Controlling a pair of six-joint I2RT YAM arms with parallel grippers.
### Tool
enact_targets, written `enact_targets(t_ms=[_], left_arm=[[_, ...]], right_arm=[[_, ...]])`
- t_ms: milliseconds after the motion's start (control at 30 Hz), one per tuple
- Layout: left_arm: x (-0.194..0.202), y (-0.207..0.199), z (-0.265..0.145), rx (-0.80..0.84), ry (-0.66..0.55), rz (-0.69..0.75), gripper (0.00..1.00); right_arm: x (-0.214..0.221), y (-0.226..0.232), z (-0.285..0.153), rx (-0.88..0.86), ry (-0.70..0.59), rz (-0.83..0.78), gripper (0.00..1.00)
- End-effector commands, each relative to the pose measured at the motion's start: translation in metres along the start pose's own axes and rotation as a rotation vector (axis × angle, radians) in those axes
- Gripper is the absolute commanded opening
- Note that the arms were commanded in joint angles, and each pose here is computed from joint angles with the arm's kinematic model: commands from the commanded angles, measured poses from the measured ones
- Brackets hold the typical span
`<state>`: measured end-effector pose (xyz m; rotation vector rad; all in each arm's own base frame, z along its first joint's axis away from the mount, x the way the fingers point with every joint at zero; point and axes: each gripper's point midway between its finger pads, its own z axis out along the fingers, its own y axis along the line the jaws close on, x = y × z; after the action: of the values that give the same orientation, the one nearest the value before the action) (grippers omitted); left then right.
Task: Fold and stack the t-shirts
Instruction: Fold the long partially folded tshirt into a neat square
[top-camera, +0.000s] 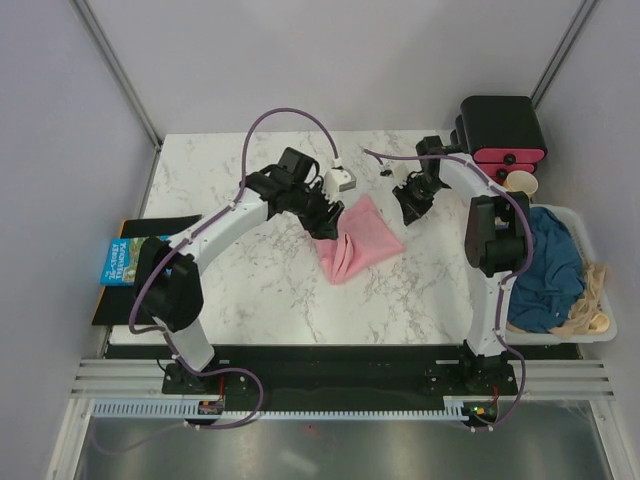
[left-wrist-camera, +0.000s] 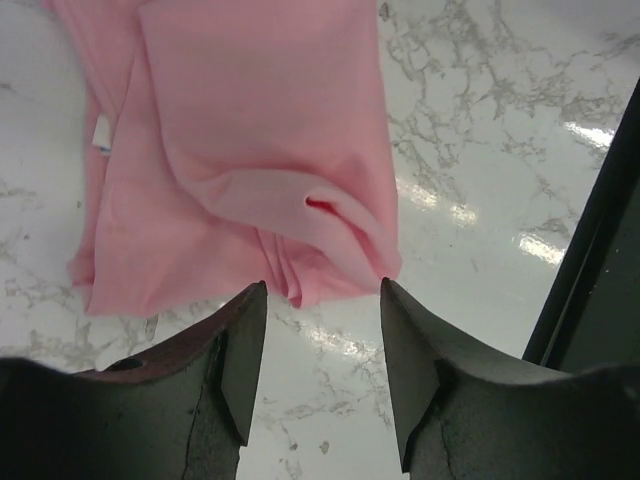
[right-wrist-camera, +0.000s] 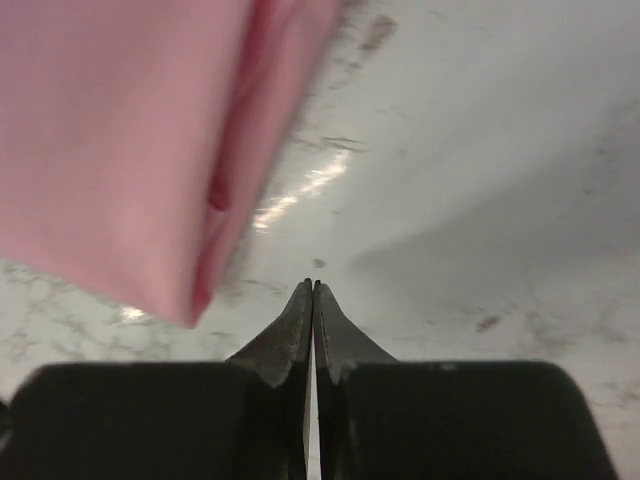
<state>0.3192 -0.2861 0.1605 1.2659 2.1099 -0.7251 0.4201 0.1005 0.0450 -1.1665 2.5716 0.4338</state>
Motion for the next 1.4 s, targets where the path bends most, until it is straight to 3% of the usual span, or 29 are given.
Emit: enact_targets(t_ms=[0,67,200,267,600,1167,1367], left_arm=[[-0.018,-0.010,0.016,0.059,-0.002,-0.016,0.57],[-0.021,-0.006,0.020,0.039,0.007,-0.003,0.58],[-0.014,0.002,0.031,0.016,0.040,-0.021,0.61],[-0.009,0.004,0.035,0.010,0.054,-0.024,0.61],[-0.010,0.022,0.044,-0.064,0.079,-0.014,0.61],[-0.010,0.002,0.049,-0.007,0.084,-0.013,0.61],[-0.003,0.011,0.061,-0.029,0.113,-0.025,0.54]], right_arm=[[-0.035,0.069,-0.026,-0.318,-0.136,-0.043,0.05],[-0.038,0.069,-0.029,-0.328,-0.152,-0.043,0.10],[-0.040,0.067,-0.032,-0.349,-0.180,-0.029,0.40],[-0.040,0.066,-0.032,-0.357,-0.188,-0.018,0.46],[-0.037,0.060,-0.040,-0.365,-0.225,0.007,0.45],[-0.039,0.057,-0.041,-0.337,-0.232,0.015,0.45],[-0.044,0.056,-0.043,-0.331,-0.249,0.019,0.45]])
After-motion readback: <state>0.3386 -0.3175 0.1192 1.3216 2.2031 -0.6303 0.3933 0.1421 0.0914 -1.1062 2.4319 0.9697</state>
